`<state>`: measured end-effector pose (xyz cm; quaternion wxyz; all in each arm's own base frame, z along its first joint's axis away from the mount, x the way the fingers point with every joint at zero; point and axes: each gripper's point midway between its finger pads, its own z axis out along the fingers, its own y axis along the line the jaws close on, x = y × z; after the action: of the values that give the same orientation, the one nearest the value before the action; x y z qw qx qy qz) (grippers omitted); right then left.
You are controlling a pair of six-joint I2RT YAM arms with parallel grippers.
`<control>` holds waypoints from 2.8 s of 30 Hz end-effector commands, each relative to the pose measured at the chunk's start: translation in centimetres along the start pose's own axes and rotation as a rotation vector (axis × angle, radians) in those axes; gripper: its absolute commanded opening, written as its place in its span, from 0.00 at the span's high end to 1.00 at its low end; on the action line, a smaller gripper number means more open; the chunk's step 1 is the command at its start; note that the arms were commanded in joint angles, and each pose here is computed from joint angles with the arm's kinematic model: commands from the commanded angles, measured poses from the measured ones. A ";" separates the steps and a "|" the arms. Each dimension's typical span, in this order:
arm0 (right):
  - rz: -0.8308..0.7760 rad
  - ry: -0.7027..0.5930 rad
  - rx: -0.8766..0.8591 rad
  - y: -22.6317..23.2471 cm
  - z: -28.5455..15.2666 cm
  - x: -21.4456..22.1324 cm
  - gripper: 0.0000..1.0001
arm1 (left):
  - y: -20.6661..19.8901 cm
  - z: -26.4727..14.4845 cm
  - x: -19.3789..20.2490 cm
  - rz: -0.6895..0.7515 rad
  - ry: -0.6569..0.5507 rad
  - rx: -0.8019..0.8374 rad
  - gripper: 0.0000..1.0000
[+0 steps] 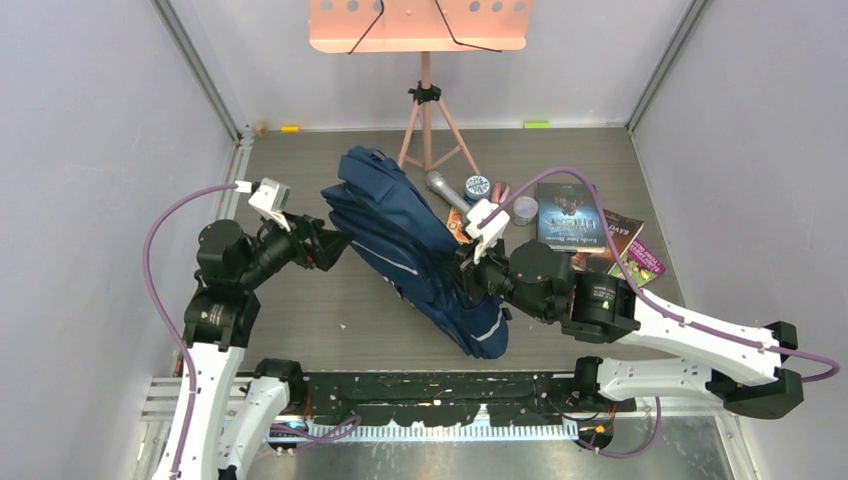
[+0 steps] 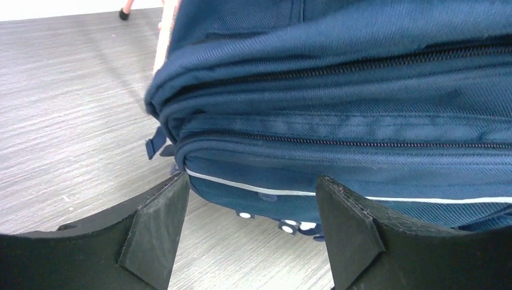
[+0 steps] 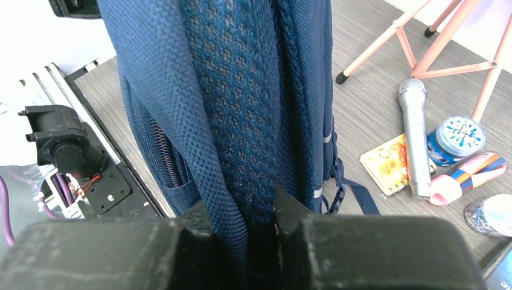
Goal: Pack the student bag
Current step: Adjust the student bag at the center of the board.
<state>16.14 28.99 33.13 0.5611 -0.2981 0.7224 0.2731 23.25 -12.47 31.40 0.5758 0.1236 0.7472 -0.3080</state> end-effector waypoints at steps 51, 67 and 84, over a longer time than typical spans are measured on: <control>0.205 -0.228 -0.179 0.2 1.7 -1.2 0.99 | -4.3 2.0 -11.8 0.613 -0.280 0.236 0.01; 0.185 -0.171 -0.062 -1.7 2.7 -0.5 0.99 | -5.4 2.5 -11.1 0.610 -0.223 0.274 0.99; 0.208 -0.113 0.373 -11.0 9.4 -1.5 0.39 | -7.8 -3.6 -16.6 0.429 -0.208 0.126 1.00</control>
<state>27.14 30.15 30.78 0.5929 -0.1532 0.7520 0.2438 22.82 -14.05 44.72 0.6447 0.3148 0.6571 -0.2313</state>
